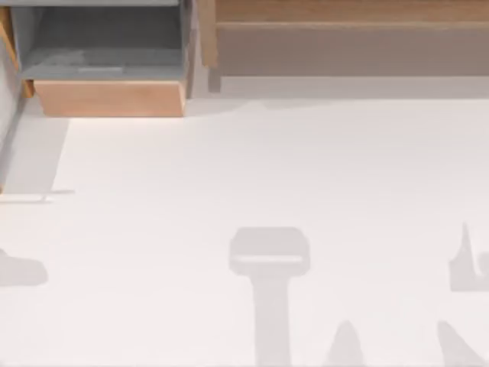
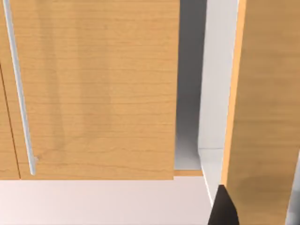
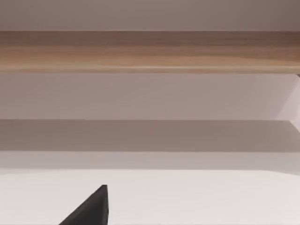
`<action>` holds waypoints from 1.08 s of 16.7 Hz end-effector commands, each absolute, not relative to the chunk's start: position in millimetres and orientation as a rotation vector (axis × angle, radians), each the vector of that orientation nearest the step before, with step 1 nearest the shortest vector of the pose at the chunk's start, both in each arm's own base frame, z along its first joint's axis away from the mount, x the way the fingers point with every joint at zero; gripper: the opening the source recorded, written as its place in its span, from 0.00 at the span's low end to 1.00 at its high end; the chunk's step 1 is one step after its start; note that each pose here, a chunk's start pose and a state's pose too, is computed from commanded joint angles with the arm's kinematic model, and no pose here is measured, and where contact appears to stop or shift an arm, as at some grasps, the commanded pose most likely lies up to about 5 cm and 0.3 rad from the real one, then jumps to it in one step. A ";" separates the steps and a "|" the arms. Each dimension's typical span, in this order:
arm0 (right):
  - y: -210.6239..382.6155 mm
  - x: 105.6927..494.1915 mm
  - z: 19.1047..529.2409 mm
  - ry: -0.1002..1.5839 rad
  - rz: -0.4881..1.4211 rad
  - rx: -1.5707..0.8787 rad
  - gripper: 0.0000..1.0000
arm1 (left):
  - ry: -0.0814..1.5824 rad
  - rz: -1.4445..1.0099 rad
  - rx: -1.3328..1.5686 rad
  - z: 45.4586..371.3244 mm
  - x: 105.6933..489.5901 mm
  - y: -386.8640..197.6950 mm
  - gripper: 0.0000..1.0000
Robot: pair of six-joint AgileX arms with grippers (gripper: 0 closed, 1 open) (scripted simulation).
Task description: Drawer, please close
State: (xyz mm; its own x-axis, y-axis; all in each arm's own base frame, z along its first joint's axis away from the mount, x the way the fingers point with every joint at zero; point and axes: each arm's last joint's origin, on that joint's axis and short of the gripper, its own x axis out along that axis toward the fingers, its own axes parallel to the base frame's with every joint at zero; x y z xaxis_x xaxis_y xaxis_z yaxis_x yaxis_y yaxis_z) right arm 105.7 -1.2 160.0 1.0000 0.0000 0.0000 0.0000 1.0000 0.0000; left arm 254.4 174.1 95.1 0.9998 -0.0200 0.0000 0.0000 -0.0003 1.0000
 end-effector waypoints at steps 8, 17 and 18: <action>-1.2 105.7 160.0 0.000 0.000 0.000 1.00 | -0.016 -0.016 1.571 95.1 254.4 174.1 0.00; -1.2 105.7 160.0 0.000 0.000 0.000 1.00 | 0.004 -0.020 1.559 91.0 300.1 176.4 0.00; -1.2 105.7 160.0 0.000 0.000 0.000 1.00 | 0.000 -0.023 1.558 91.3 308.5 175.1 0.00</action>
State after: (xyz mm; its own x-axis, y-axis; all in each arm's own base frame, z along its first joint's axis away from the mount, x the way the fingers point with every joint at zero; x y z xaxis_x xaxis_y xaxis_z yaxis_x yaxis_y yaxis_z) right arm 105.7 -1.2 160.0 1.0000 0.0000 0.0000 0.0000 1.0000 0.0000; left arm 308.5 175.1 91.3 0.9998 -0.0143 -0.0145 0.0146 0.0125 0.9998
